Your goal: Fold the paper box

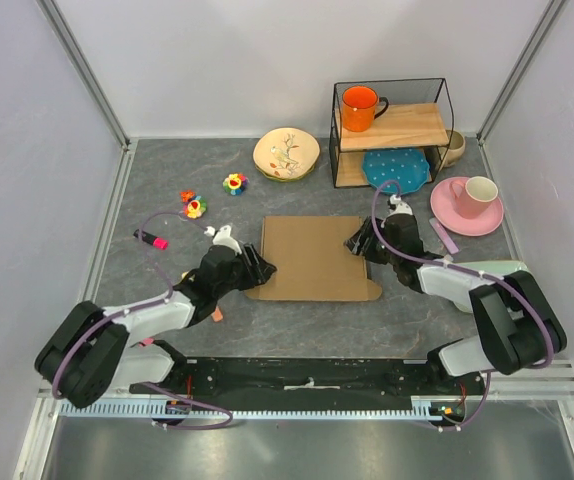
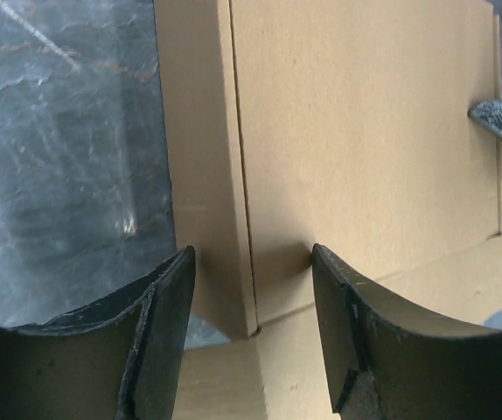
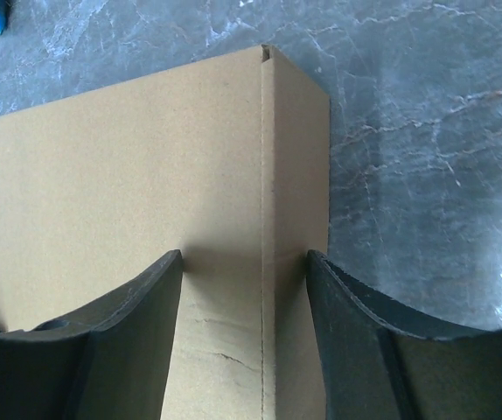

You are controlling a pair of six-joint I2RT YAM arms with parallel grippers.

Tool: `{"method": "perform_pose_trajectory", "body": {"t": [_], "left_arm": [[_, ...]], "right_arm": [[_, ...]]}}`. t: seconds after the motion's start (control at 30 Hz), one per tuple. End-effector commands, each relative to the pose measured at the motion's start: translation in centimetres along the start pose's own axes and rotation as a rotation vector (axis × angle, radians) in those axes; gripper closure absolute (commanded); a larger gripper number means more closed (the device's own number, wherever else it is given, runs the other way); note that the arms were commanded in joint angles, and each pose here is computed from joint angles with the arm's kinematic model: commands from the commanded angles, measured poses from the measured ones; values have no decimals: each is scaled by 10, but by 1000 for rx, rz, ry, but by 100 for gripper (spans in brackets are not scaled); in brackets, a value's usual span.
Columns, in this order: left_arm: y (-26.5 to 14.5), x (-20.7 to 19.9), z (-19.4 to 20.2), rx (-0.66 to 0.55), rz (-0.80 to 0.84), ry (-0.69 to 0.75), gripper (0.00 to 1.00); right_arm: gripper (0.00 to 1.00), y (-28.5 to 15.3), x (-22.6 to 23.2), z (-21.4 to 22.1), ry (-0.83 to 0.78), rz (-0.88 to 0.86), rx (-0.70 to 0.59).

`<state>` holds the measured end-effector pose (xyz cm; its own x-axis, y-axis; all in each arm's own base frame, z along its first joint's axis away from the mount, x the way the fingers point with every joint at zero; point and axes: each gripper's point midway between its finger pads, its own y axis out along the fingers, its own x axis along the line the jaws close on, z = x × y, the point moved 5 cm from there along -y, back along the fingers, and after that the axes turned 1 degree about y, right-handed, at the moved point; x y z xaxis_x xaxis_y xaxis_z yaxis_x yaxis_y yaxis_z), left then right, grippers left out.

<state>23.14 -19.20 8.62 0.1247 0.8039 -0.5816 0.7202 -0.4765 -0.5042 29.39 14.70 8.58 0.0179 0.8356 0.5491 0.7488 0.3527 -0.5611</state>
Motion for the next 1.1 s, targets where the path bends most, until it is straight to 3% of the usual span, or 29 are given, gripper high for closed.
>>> {"method": "perform_pose_trajectory", "body": {"t": [0.0, 0.13, 0.33, 0.5, 0.67, 0.8, 0.87, 0.93, 1.07], "left_arm": [[-18, 8, 2, -37, -39, -45, 37], [-21, 9, -16, -109, -98, -22, 23], [-7, -2, -21, -38, -103, 5, 19], [5, 3, -6, -15, -64, -27, 33], [12, 7, 7, 26, -49, -45, 57], [4, 9, 4, -6, -51, -53, 64], [-1, 13, 3, -14, -91, -50, 58], [-8, 9, -15, -80, -114, -51, 39], [-20, 2, -42, -167, -150, -41, 19]], "right_arm": [[34, 5, -17, 12, -27, 101, 70], [27, -4, -17, 8, -24, 115, 49], [24, -20, -27, 14, -20, 153, 23], [37, -21, -34, 27, -5, 144, 45], [48, -23, -44, 38, -2, 164, 57], [51, -23, -41, 31, -8, 171, 39], [37, -23, -38, 25, -4, 179, 27], [23, -27, -32, 9, 4, 191, -27], [10, -41, -23, -17, 15, 230, -111]]}}
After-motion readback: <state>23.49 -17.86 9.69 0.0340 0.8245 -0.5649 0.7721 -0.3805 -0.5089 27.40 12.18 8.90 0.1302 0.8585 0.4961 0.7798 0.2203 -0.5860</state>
